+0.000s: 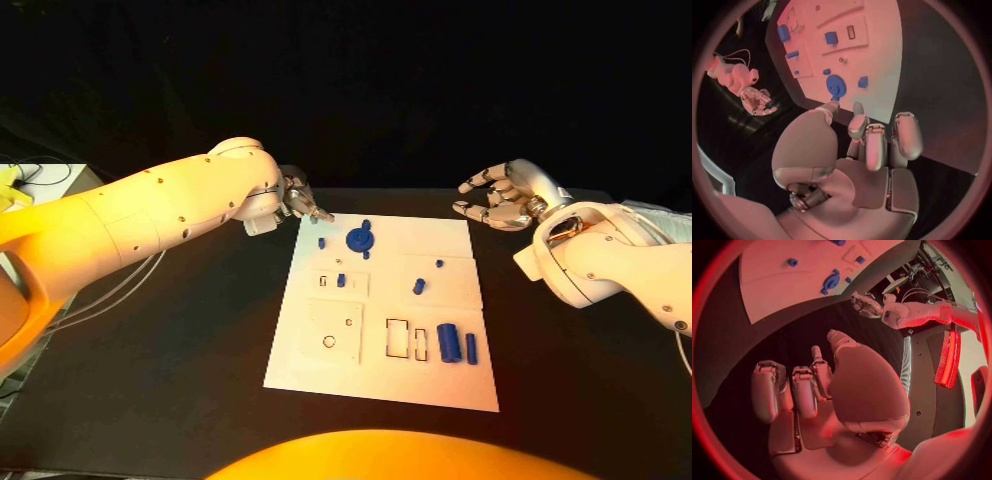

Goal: Assemble the parts on the task board

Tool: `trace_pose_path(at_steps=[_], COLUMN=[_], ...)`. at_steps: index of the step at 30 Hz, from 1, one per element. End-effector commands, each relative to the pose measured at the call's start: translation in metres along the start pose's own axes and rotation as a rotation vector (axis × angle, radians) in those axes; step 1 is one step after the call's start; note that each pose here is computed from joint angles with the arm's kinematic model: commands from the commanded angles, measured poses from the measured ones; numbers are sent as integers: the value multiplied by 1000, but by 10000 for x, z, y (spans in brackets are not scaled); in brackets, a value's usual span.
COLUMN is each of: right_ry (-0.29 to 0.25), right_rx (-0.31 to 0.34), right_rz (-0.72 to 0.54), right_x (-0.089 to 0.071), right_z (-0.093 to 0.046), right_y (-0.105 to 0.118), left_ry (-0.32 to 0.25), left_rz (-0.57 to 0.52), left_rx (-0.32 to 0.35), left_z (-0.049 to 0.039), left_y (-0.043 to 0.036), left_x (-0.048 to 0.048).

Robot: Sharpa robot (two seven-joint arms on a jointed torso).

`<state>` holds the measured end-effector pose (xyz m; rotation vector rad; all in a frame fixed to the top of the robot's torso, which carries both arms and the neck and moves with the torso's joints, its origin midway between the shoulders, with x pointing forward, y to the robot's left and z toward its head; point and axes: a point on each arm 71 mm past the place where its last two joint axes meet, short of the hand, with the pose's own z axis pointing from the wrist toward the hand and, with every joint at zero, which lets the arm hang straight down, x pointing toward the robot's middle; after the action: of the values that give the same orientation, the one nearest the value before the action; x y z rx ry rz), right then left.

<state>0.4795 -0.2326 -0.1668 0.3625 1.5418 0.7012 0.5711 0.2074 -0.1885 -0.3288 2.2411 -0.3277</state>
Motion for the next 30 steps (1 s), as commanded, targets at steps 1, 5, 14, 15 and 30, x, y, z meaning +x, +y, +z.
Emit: trace_pose_path(at_steps=[1, 5, 14, 15, 30], right_ry=[0, 0, 2, 2, 7], right_rx=[-14, -13, -16, -16, -20], right_rz=[1, 3, 5, 5, 7], right_x=[3, 5, 15, 15, 30], right_z=[-2, 0, 3, 3, 2], right_y=[14, 16, 29, 30, 48], left_ry=[59, 63, 58, 60, 131], left_rz=[65, 71, 64, 61, 30], left_rx=[-15, -35, -55, -56, -57], left_z=[40, 95, 163, 168, 235], left_y=[9, 17, 20, 21, 14], left_x=[31, 45, 45, 46, 163])
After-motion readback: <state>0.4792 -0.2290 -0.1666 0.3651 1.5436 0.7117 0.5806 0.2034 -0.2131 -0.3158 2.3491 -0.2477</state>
